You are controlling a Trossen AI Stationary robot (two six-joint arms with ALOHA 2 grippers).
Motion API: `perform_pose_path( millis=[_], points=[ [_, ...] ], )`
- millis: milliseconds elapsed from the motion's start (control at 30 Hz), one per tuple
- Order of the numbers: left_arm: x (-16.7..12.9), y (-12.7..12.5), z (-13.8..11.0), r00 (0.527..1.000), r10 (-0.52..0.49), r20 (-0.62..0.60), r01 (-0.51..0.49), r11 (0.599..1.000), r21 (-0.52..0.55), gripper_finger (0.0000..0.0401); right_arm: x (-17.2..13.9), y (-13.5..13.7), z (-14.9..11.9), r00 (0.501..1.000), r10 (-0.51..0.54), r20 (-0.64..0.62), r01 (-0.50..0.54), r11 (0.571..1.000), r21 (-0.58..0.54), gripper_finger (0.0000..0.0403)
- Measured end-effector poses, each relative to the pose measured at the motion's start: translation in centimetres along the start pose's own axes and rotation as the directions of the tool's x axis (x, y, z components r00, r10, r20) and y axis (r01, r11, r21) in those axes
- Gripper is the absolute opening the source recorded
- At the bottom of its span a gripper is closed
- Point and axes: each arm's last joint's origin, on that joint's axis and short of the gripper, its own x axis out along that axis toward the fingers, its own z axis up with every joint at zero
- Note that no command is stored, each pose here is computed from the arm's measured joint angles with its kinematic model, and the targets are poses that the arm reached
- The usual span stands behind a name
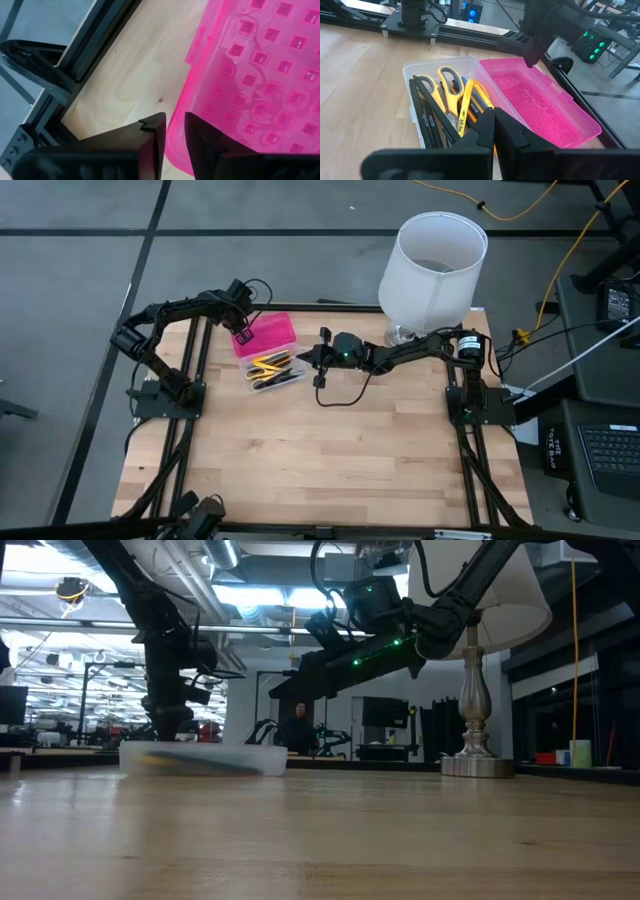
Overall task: Pick & place school supplies into a supply box
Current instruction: Close the pink supply box
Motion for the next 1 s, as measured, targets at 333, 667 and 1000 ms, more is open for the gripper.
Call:
perform_pose_path(
  millis=[333, 667, 1000],
  points=[
    [0.0, 0.0, 0.0, 1.0, -0.007, -0.001, 0.007, 1.0, 0.0, 0.0064, 0.0, 0.0, 0.0, 1.0, 0.0, 0.0, 0.0, 1.0, 0.0, 0.001],
    [0.9, -0.7, 0.3, 1.0, 0.006, -0.021, -0.005, 0.999, 0.037, 0.0061, 0.0, 0.0, 0.0, 1.0, 0.0, 0.0, 0.0, 1.0, 0.0, 0.001],
    [1.0, -0.8, 0.4, 1.0, 0.014, -0.023, -0.012, 0.997, 0.081, 0.0036, 0.0, 0.0, 0.0, 1.0, 0.001, -0.004, -0.001, 1.0, 0.0, 0.001]
  ],
)
